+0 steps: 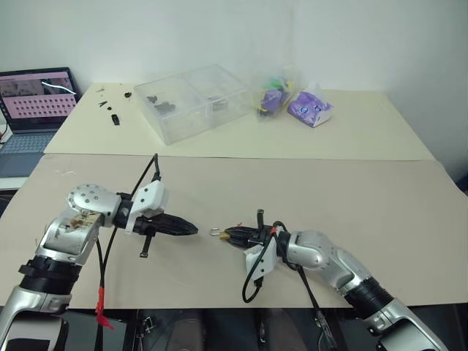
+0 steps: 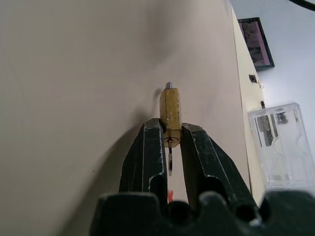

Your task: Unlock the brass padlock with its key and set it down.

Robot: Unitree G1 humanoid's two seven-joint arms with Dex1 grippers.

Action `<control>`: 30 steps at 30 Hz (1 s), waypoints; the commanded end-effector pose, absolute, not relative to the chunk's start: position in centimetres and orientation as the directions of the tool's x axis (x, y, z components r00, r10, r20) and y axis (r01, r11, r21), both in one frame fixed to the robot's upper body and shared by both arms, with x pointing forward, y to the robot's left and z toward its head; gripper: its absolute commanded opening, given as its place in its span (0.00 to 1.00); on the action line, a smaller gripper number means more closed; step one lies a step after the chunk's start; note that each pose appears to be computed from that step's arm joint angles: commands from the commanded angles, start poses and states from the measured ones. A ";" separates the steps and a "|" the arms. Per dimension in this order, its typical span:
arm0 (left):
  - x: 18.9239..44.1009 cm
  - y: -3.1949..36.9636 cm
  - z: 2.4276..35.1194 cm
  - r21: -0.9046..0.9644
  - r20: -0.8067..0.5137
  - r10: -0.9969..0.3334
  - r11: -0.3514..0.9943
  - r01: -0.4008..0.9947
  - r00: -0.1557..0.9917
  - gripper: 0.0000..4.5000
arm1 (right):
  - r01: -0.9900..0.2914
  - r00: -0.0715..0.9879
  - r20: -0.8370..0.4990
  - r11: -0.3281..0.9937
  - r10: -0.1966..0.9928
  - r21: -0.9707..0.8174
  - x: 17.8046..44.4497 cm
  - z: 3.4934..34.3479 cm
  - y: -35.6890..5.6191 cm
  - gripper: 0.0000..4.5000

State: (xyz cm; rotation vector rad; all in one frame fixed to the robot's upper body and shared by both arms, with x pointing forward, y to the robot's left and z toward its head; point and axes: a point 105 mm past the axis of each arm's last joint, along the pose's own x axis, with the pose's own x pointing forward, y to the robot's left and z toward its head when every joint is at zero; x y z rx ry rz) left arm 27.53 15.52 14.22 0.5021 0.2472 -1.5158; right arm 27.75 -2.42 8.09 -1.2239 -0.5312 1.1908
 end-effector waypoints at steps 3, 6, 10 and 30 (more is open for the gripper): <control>27.5 14.8 14.4 0.212 -0.453 -0.890 -0.047 0.976 0.056 0.02 | -0.477 0.326 -0.316 -0.134 0.891 -0.869 27.3 7.2 -2.3 0.02; 27.5 14.7 14.2 0.213 -0.452 -0.890 -0.050 0.976 0.053 0.00 | -0.518 0.324 -0.328 -0.124 0.887 -0.846 27.3 7.1 -2.5 0.32; 27.5 14.3 14.2 0.205 -0.439 -0.898 -0.054 0.977 0.043 0.00 | -0.618 0.313 -0.379 -0.116 0.871 -0.777 27.1 6.9 -3.2 0.60; 28.0 14.4 14.2 0.170 -0.377 -0.917 0.072 0.983 0.132 0.00 | -0.650 0.760 -0.062 0.755 0.647 -0.084 31.4 13.0 -11.9 0.60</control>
